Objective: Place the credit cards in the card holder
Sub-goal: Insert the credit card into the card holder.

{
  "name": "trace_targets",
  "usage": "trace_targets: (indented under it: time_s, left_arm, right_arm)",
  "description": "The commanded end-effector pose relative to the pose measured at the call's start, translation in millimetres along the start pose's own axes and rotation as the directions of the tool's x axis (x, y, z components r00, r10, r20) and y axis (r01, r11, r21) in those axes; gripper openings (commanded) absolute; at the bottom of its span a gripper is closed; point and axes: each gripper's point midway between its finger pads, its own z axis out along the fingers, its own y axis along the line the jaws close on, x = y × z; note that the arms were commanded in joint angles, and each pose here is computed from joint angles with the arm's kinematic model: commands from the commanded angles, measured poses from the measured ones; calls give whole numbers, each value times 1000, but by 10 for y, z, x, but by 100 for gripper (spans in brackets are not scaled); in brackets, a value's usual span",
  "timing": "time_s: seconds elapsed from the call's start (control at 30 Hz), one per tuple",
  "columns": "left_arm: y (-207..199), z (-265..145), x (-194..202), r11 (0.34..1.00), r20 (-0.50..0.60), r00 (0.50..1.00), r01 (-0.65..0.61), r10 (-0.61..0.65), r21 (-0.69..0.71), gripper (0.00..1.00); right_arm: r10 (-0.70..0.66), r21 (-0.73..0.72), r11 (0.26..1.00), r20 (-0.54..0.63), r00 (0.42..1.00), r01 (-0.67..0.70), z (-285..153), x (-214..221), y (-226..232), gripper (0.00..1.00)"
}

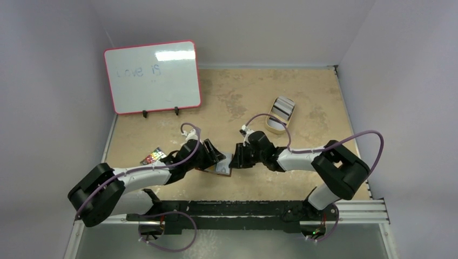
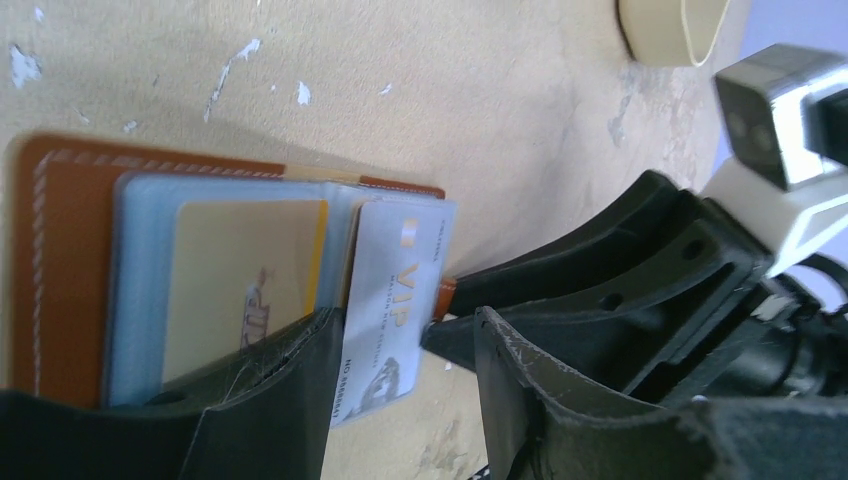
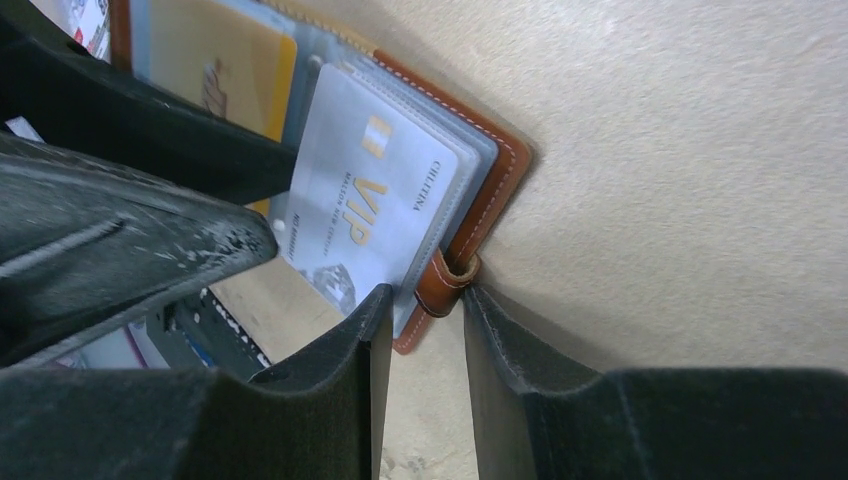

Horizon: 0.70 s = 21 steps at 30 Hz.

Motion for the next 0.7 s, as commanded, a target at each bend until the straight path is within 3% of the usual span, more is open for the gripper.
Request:
trace_targets:
  time_s: [0.0,0.27,0.47,0.67]
  left_arm:
    - [-372,-124,-281,996,58,998,-20,15,87,50]
    - [-115,-138,-303,999,52,997,-50,51,-22,50]
    - [36,-128,-317,994,43,996,-77,81,-79,51]
    - [-3,-277,-601,985,104,987,-105,119,-136,52]
  right_arm:
    - [-11,-80,997,36,999,14,64,-131,294,34]
    - [-32,-70,997,32,999,35,98,-131,325,35]
    - [-238,-74,968,24,971,239,-79,-192,400,38]
    - [-401,1,916,15,916,401,-108,-372,353,40]
